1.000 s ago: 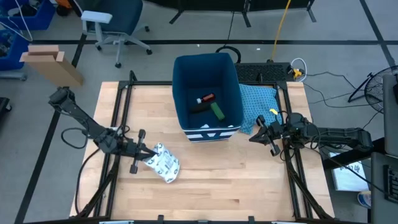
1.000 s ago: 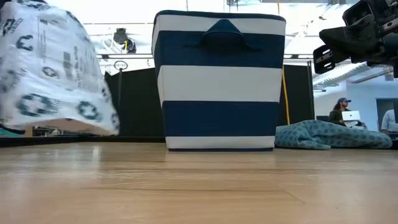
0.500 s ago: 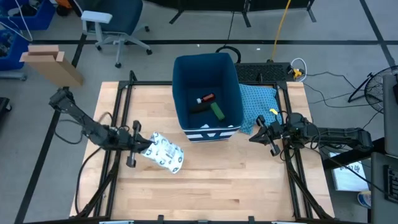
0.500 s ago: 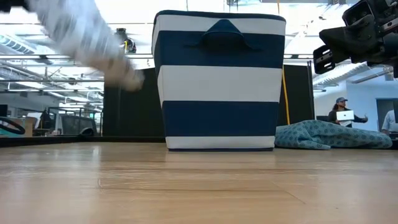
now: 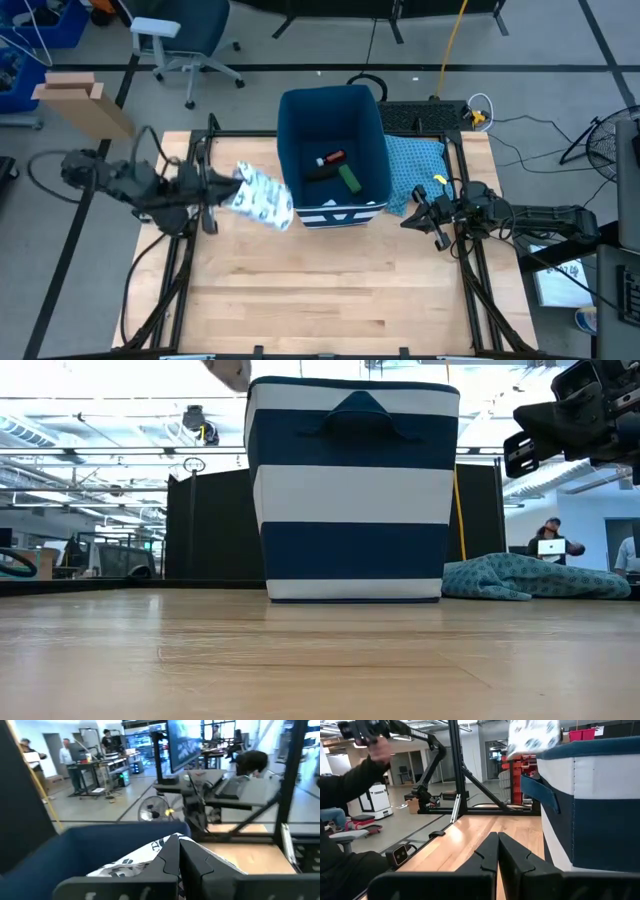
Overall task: Pick & place medical supplies in basket/bin
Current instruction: Put the mailer bag into the blue bin
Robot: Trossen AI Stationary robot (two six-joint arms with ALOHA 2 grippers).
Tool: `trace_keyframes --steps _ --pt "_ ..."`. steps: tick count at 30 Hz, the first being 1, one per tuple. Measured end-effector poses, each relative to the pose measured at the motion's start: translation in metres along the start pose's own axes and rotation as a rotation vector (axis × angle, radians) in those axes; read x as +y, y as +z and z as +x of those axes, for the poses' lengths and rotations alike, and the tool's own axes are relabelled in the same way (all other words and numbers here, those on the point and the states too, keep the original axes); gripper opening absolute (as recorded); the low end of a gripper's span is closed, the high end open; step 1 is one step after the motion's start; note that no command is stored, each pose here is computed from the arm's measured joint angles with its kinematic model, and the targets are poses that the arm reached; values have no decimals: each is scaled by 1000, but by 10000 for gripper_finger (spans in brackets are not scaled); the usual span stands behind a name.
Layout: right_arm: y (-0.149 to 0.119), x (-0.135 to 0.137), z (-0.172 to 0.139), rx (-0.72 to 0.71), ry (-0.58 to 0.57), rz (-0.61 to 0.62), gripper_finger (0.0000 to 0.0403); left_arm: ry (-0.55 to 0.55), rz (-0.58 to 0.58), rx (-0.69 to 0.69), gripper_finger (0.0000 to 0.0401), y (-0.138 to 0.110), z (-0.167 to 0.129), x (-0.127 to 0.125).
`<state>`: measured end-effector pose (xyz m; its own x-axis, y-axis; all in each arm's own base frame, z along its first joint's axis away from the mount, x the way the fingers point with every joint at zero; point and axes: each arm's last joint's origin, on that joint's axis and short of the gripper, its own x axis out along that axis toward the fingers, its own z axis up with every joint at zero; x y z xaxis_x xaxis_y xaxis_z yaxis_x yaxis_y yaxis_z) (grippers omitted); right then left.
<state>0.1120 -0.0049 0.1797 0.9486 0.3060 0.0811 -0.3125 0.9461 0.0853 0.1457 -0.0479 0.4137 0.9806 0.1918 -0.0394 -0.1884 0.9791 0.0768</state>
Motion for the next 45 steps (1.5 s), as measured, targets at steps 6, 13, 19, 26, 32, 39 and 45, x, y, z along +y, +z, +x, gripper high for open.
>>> trace_keyframes --steps 6,13,19,26,32,39,45 --pt "0 0 0 -2 0 -3 0 59 31 23 0 61 33 16" --pt "1 0 0 -9 1 -17 0 123 44 103 0 89 97 52" --pt "1 0 0 -9 1 -16 0 120 59 203 0 70 163 86" --pt "1 0 0 -7 1 -13 0 121 84 236 0 44 211 110" --pt "1 0 0 -6 2 -12 0 127 90 212 0 43 214 124" --pt "1 0 0 -7 2 -40 0 118 52 205 0 42 211 138" --pt "1 0 0 -8 2 -68 0 126 45 213 0 41 210 145"
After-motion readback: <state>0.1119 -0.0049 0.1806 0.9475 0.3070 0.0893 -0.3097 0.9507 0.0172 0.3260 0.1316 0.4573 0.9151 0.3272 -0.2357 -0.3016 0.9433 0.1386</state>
